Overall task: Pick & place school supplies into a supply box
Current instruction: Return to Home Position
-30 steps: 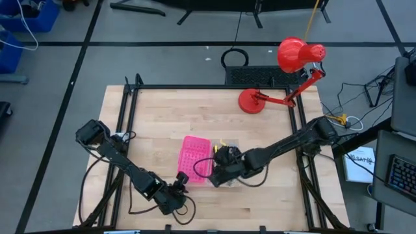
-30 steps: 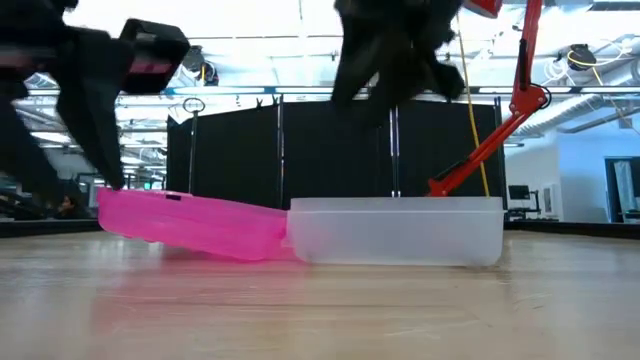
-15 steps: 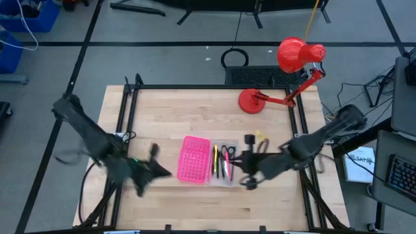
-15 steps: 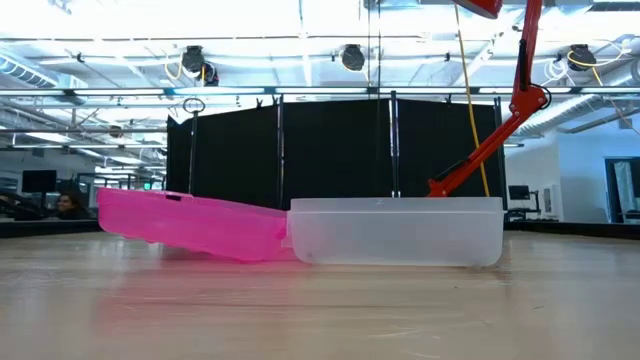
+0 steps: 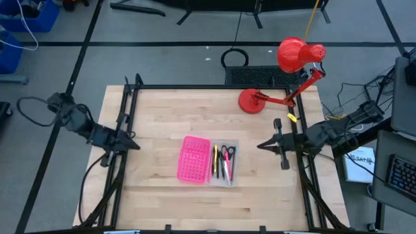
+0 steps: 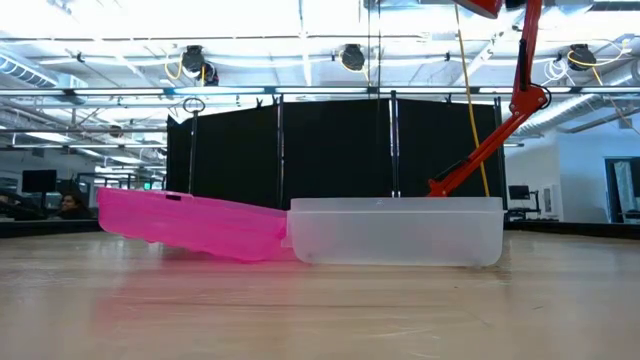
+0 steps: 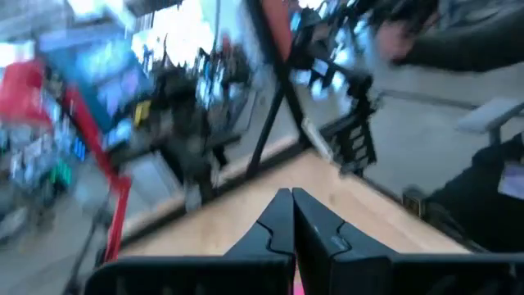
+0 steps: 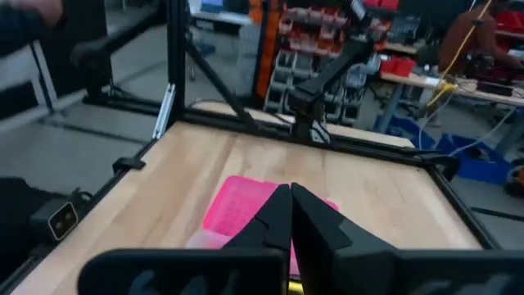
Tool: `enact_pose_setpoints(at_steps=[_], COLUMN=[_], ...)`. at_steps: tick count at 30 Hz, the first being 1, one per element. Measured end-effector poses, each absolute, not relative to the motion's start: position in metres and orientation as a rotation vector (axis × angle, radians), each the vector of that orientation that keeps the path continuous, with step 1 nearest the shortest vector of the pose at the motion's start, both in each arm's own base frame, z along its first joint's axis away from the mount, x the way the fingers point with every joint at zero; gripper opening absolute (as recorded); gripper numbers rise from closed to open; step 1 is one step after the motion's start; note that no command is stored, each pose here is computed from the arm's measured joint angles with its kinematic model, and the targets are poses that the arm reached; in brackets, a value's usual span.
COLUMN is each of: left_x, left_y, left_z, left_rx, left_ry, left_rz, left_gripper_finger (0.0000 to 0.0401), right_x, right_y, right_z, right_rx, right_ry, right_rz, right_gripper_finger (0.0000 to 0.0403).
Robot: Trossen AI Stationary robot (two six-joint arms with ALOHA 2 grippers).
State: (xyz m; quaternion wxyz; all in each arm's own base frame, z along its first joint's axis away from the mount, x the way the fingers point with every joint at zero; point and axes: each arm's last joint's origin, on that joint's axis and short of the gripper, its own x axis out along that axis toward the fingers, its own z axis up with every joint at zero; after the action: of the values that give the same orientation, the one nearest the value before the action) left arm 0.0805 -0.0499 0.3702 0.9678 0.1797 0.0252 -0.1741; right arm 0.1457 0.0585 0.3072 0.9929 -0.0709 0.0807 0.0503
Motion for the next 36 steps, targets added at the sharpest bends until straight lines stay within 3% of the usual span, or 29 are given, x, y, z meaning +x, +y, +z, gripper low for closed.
enact_pose_setpoints(at_steps=[4,13,23,36], left_x=[0.096,0.119,0.103,0.085], left_y=[-0.053,-0.038,-0.028,-0.027], left_z=[0.344,0.279,0.229,0.190], left_rx=[0.415,0.268,0.163,0.109], left_ry=[-0.051,0.118,0.022,0.049], left_rz=[-0.372,-0.334,-0.307,-0.296], left_gripper_finger=[0.0002,0.0001,0.0001,0.0000], right_x=[0.136,0.140,0.125,0.105], right_y=[0.042,0.029,0.024,0.021], right_z=[0.278,0.240,0.212,0.175], right_rx=[-0.091,-0.051,-0.010,-0.014], right_ry=[0.076,0.121,0.112,0.054], right_rz=[0.082,0.108,0.069,0.049], right_gripper_finger=[0.0000,0.0000,0.0000,0.0000])
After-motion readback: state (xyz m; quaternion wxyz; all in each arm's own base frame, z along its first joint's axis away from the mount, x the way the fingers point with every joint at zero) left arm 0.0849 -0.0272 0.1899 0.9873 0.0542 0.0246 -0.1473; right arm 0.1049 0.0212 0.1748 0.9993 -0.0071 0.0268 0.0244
